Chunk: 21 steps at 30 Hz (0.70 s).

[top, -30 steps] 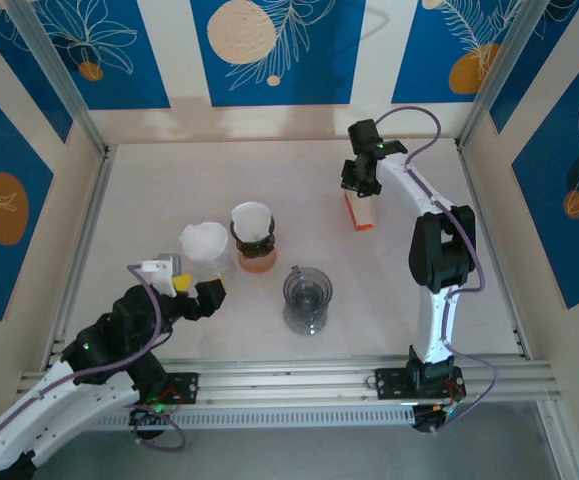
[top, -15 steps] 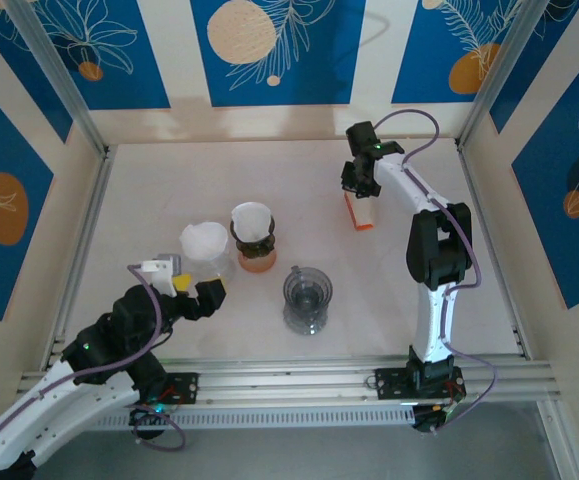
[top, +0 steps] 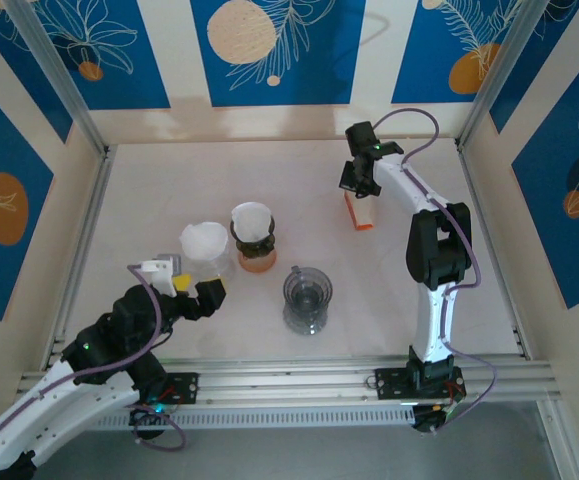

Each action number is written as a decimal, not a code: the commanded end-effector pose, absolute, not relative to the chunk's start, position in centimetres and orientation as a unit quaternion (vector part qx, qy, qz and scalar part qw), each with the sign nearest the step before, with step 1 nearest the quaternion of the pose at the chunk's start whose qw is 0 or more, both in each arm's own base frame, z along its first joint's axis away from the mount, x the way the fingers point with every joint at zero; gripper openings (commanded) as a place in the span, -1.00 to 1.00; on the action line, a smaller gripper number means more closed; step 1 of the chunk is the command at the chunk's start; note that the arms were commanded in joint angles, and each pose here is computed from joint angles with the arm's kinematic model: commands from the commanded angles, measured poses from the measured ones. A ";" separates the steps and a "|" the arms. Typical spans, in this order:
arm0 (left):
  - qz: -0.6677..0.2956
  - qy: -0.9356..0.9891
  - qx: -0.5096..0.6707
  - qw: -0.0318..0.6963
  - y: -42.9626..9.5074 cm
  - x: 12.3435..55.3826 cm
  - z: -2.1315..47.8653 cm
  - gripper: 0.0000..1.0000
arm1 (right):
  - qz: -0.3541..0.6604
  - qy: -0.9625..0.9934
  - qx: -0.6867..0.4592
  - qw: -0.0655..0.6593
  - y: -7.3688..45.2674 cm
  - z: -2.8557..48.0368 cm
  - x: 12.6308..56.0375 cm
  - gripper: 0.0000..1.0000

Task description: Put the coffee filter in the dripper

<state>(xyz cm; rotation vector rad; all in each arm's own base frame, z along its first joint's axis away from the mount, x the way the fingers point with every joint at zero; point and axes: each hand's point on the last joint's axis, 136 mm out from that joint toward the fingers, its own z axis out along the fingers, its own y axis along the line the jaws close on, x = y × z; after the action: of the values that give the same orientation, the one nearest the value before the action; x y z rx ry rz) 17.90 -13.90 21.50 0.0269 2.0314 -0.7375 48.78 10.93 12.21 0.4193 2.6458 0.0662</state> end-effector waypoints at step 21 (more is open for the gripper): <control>-0.306 0.817 0.010 0.488 -13.9 18.2 23.3 0.99 | 0.032 0.941 0.154 0.300 10.5 17.3 43.3 -1.00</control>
<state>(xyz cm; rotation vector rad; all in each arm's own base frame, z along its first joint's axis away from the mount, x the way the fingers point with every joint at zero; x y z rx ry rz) 17.98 -13.98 21.28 0.0296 2.0410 -0.7300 43.99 10.62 15.96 0.3889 2.5450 0.0767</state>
